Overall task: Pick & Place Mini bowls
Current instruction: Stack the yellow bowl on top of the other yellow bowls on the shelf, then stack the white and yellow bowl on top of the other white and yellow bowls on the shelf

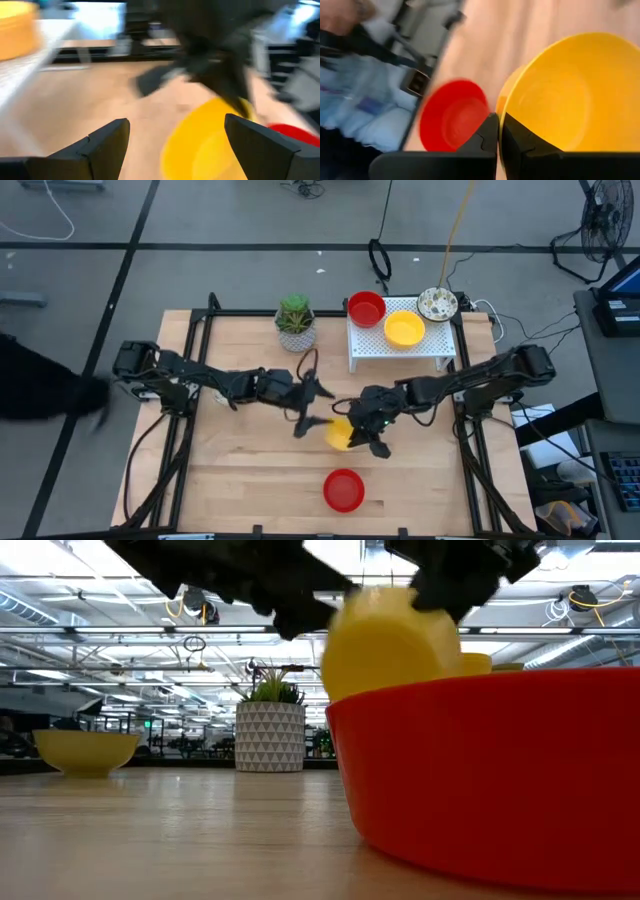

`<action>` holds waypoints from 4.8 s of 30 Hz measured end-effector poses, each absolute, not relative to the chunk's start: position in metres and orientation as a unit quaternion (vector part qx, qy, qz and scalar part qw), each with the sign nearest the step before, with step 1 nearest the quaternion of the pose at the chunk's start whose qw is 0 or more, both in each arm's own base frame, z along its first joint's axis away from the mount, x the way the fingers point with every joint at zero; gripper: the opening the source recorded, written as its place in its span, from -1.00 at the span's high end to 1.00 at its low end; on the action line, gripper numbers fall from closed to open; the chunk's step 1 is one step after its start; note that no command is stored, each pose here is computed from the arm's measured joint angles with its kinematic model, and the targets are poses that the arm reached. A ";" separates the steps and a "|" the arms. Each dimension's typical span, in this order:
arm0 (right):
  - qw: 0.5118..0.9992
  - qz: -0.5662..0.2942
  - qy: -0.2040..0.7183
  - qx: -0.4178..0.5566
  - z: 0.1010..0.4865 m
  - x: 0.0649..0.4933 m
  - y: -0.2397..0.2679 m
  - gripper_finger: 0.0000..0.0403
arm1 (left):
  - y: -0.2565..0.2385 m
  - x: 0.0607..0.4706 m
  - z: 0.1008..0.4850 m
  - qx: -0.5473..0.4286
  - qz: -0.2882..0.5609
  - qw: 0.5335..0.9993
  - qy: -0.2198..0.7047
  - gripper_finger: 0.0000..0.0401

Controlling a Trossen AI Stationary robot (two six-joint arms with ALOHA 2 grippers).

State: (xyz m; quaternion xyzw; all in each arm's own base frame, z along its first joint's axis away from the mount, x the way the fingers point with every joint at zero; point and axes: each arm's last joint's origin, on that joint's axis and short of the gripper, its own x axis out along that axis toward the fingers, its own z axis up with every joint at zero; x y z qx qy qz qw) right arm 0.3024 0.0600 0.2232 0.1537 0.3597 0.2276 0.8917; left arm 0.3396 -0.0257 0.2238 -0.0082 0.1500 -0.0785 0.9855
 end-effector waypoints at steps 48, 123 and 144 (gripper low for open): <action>0.850 -0.425 0.310 -0.005 0.291 0.205 -0.051 1.00 | -0.005 0.335 0.210 -0.158 0.018 0.962 0.224 -0.64; 0.891 -0.375 0.252 -0.047 0.320 0.186 -0.048 0.33 | -0.059 0.244 0.166 -0.185 0.109 0.710 0.671 -0.39; 0.931 -0.302 0.202 -0.026 0.289 0.199 -0.046 0.33 | -0.023 0.249 0.167 -0.097 0.266 0.742 0.607 -0.14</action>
